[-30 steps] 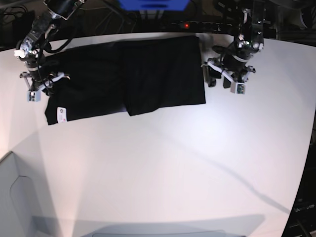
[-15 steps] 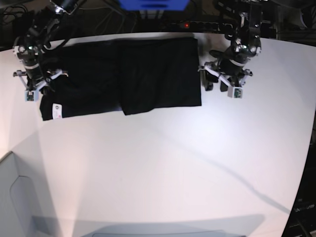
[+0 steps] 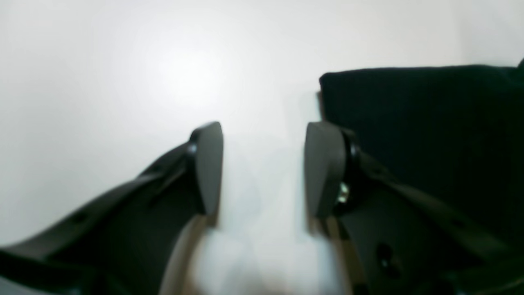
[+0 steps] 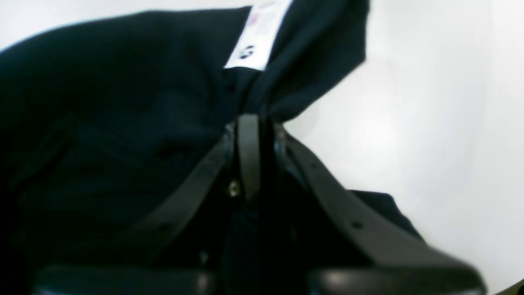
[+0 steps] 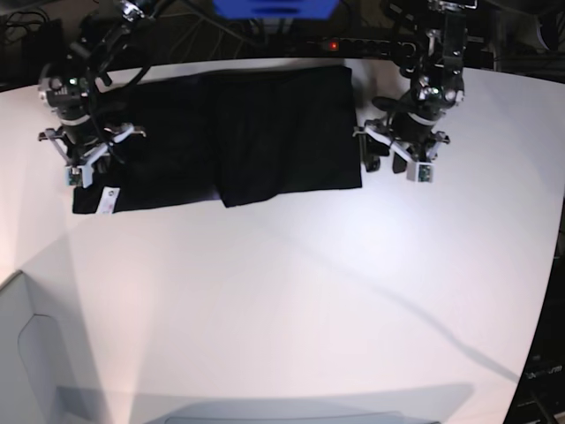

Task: Fold the T-shirt properly
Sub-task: 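Lift the strip end with the right gripper and fold it over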

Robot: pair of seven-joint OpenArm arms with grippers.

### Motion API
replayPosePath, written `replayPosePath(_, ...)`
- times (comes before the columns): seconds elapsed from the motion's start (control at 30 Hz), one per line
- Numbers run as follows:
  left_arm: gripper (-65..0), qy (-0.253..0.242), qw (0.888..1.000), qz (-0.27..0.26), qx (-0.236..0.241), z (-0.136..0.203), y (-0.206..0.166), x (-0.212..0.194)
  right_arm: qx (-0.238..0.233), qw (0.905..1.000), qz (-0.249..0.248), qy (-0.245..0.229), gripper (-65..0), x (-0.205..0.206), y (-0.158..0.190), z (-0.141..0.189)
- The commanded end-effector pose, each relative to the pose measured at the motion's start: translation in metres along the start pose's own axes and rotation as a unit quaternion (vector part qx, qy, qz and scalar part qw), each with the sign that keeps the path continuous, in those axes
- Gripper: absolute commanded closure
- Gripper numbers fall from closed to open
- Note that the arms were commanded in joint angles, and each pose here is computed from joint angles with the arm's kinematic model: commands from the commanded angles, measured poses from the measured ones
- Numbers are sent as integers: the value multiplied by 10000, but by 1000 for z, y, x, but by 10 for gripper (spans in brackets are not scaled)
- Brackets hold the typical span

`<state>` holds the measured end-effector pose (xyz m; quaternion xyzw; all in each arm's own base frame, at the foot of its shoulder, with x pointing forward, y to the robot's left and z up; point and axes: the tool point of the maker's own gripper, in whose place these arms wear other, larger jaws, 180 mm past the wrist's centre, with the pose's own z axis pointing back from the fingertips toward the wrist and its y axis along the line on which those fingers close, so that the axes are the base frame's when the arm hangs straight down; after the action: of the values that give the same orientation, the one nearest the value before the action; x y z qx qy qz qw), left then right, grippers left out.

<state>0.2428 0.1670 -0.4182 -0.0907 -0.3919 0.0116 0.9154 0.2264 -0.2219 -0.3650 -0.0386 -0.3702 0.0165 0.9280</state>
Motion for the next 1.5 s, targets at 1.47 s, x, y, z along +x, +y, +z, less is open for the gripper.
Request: replayPosePath(1.47, -317, 313, 9995, 29, 68, 7, 4, -18, 5513, 8250, 961, -790, 0, 55, 364, 49)
